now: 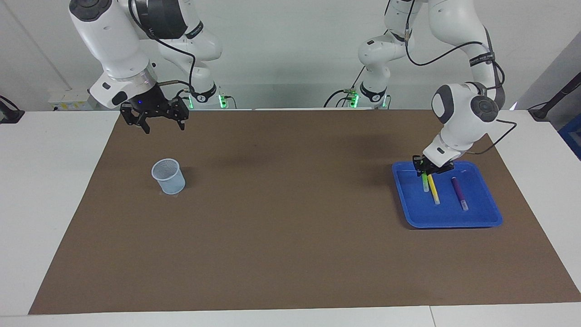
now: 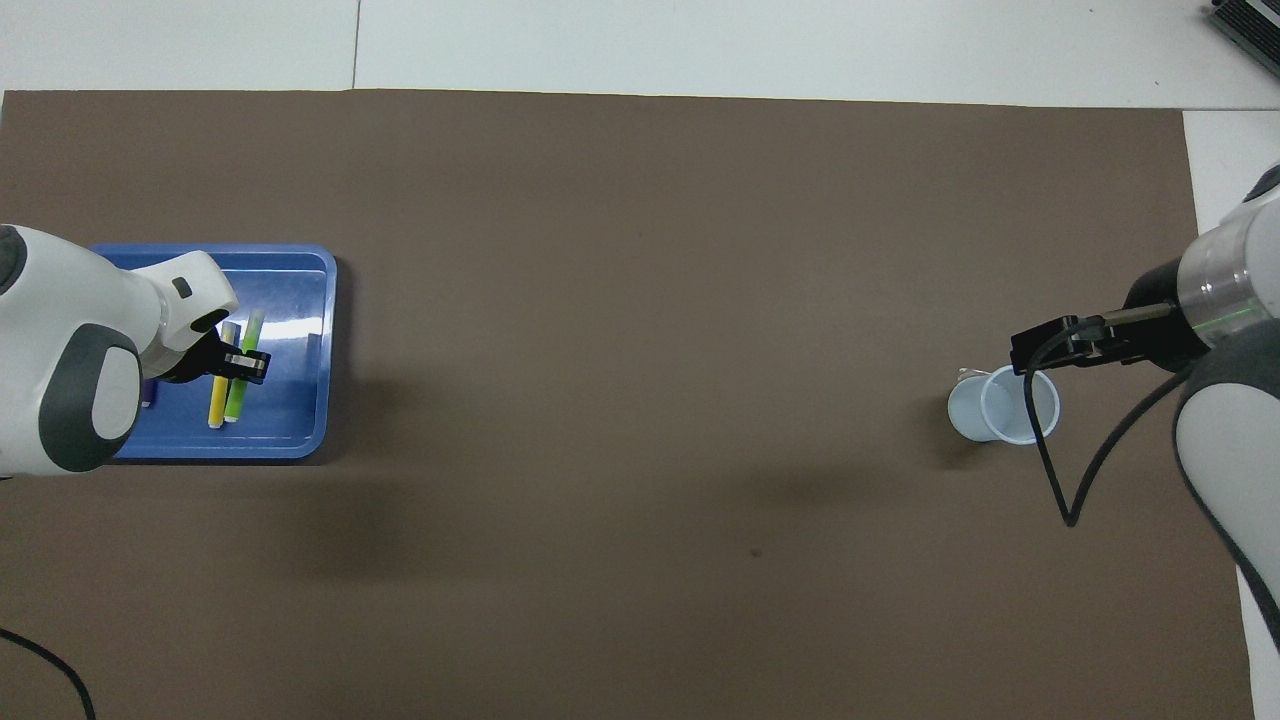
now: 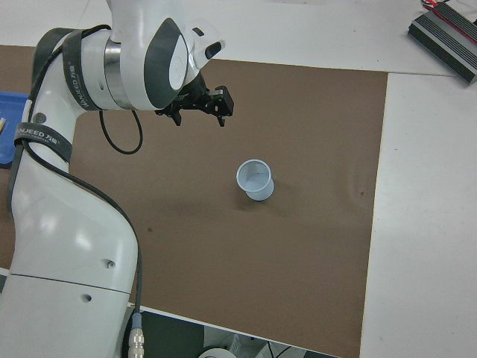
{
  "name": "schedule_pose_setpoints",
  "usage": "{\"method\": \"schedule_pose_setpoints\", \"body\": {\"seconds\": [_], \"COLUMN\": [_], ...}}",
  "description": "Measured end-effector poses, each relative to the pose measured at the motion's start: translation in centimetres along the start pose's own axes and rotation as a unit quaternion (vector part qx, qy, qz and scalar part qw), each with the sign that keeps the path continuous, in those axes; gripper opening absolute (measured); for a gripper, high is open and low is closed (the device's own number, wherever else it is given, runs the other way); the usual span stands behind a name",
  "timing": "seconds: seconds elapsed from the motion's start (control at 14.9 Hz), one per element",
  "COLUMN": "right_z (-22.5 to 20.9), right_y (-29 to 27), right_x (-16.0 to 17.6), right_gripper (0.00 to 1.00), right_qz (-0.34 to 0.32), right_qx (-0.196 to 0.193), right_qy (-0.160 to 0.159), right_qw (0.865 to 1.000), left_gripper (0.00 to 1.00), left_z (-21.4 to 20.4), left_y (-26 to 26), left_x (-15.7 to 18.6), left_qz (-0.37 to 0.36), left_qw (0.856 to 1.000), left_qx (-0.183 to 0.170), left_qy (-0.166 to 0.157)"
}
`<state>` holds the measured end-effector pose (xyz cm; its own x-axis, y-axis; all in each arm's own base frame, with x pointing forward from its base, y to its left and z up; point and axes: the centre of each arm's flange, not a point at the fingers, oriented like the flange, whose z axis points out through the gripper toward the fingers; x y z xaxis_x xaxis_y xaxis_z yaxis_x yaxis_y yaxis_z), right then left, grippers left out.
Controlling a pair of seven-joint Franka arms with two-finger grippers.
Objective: Right arm passes pens to left for tray arrangement
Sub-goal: 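Lower the green pen into the tray beside the yellow pen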
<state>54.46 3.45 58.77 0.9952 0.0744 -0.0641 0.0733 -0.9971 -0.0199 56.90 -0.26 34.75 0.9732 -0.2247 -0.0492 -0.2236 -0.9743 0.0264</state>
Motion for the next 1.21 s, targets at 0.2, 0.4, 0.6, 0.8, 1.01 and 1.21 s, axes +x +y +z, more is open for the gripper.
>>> {"method": "schedule_pose_setpoints", "body": {"seconds": [0.2, 0.4, 0.6, 0.8, 1.01, 1.21], "right_z": [0.2, 0.2, -0.1, -0.1, -0.1, 0.6], "right_y": [0.6, 1.6, 4.7, 4.9, 4.3, 4.2], "right_x": [-0.3, -0.3, -0.5, -0.5, -0.3, 0.1], "right_gripper": [1.0, 1.0, 1.0, 1.0, 1.0, 1.0], "right_qz": [0.006, 0.015, 0.043, 0.045, 0.039, 0.037], "right_qx": [0.001, 0.0, 0.002, 0.003, 0.002, 0.001], "right_qy": [-0.011, -0.012, -0.009, -0.009, -0.002, 0.01], "right_qw": [1.0, 1.0, 0.999, 0.999, 0.999, 0.999], "left_gripper": [0.19, 0.19, 0.19, 0.19, 0.32, 0.65], "left_z": [1.6, 2.8, 3.4, 3.6, 3.5, 3.5], "left_y": [0.2, 0.0, 0.0, 0.0, 0.0, 0.0], "left_x": [0.7, 1.2, 1.6, 1.6, 1.7, 1.8], "left_qz": [-0.011, -0.012, -0.019, -0.019, -0.019, -0.018], "left_qw": [1.0, 1.0, 0.999, 0.999, 0.999, 0.999], "left_qx": [0.004, 0.015, 0.014, 0.014, 0.015, 0.015], "left_qy": [0.008, 0.014, 0.022, 0.023, 0.027, 0.029]}}
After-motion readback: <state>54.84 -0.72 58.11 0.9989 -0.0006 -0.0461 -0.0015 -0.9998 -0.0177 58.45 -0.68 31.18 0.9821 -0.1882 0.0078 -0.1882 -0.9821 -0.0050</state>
